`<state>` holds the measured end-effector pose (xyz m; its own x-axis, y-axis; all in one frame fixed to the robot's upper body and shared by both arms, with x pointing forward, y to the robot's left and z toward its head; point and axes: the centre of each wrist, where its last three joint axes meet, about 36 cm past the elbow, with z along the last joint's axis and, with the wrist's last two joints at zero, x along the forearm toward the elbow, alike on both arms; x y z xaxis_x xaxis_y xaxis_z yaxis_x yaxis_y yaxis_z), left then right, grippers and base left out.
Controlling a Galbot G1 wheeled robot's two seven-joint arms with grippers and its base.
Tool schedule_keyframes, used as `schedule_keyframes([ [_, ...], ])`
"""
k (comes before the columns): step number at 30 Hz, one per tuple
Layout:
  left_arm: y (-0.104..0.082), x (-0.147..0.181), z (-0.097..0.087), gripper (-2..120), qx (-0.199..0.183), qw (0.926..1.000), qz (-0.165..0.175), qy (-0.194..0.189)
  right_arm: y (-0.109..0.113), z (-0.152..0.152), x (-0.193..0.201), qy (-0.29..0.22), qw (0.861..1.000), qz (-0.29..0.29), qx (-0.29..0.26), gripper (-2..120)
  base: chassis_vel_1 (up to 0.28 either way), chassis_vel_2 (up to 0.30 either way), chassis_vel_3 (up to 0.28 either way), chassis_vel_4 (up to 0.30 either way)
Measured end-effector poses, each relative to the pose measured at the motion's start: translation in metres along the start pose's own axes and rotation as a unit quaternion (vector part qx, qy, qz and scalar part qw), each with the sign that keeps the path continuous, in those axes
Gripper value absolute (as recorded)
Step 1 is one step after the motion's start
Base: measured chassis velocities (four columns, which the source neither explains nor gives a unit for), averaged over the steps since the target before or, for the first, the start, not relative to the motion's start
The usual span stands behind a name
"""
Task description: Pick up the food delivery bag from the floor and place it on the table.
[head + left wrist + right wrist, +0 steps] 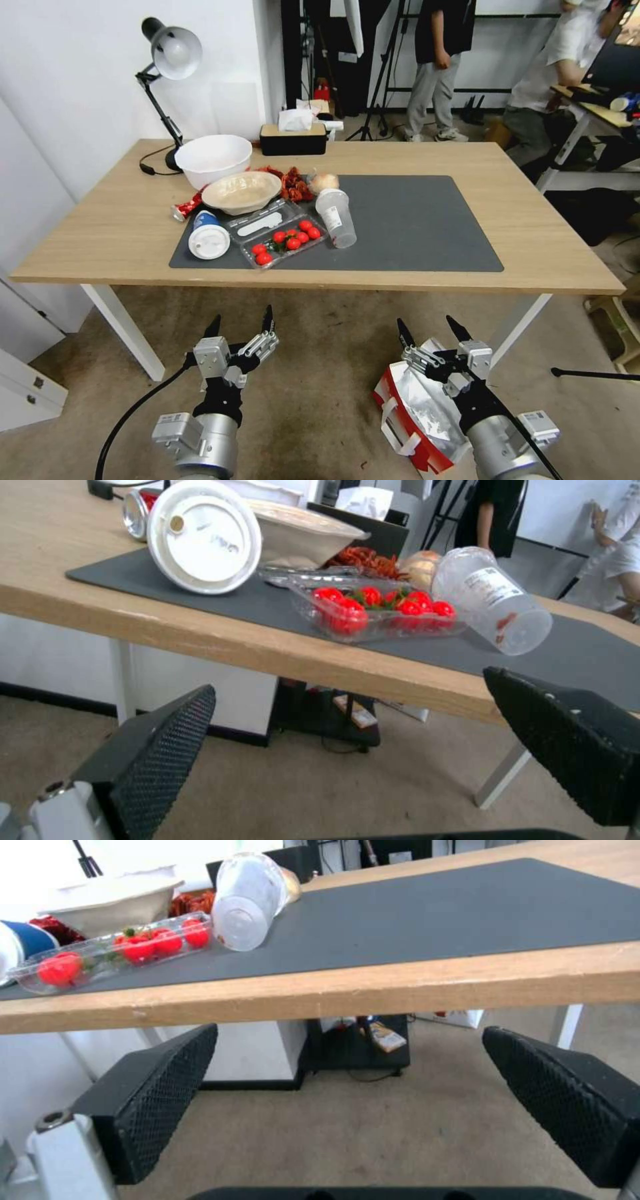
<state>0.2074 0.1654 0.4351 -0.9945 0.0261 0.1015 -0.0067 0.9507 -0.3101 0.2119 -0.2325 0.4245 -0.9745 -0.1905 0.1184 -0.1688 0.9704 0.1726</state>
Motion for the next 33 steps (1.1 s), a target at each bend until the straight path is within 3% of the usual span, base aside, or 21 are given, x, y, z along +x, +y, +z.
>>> schedule_keyframes([
  [33, 0.003, 0.003, 0.003, 100, -0.015, 0.9999, -0.005, -0.003, -0.001, 0.013, 0.0, -0.019, 1.0, -0.008, -0.012, 100, 0.0, 0.0, 0.0, 0.0],
])
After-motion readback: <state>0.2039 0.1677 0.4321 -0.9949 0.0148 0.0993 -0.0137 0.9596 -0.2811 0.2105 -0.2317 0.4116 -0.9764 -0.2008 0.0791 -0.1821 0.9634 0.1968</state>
